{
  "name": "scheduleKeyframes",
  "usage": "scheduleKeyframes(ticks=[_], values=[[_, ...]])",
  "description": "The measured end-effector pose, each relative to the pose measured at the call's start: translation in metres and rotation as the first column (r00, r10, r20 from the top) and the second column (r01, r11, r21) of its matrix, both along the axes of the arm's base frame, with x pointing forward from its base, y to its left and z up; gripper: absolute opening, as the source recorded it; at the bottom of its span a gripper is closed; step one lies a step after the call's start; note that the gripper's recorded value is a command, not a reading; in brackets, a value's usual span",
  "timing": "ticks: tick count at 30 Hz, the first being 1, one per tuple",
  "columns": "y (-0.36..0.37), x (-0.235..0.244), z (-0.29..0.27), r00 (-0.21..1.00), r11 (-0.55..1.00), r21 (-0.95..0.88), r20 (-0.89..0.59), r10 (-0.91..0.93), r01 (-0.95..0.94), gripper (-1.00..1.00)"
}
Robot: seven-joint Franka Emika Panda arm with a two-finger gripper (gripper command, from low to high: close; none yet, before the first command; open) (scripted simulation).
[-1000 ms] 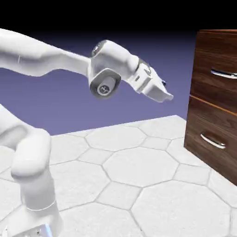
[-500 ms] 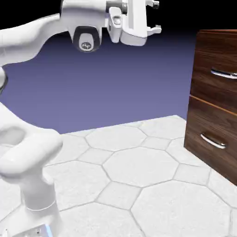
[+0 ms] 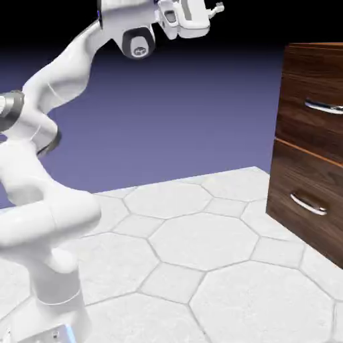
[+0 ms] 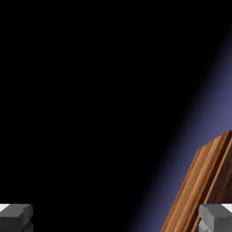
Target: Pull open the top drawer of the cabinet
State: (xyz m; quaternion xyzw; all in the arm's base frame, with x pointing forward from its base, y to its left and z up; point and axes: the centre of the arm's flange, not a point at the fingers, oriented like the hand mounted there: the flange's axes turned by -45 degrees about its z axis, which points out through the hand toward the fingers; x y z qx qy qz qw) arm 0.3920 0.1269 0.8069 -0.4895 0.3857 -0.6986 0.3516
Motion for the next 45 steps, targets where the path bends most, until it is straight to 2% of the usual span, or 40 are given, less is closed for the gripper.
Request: scheduleKeyframes(ticks=[10,20,30,31,34,45], values=[[0.029,0.154,-0.100,0.988,0.977,0.150,-0.026,0.154,-0.148,0.00],[-0.054,0.310,-0.280,0.955,0.870,0.453,-0.113,0.274,-0.196,0.00],[-0.055,0.359,-0.281,0.955,0.869,0.455,-0.114,0.274,-0.195,0.00],[-0.055,0.360,-0.282,0.955,0.869,0.455,-0.114,0.274,-0.195,-1.00],[-0.055,0.355,-0.281,0.955,0.869,0.455,-0.113,0.274,-0.195,-1.00],[-0.055,0.283,-0.281,0.955,0.869,0.455,-0.112,0.274,-0.196,-1.00]])
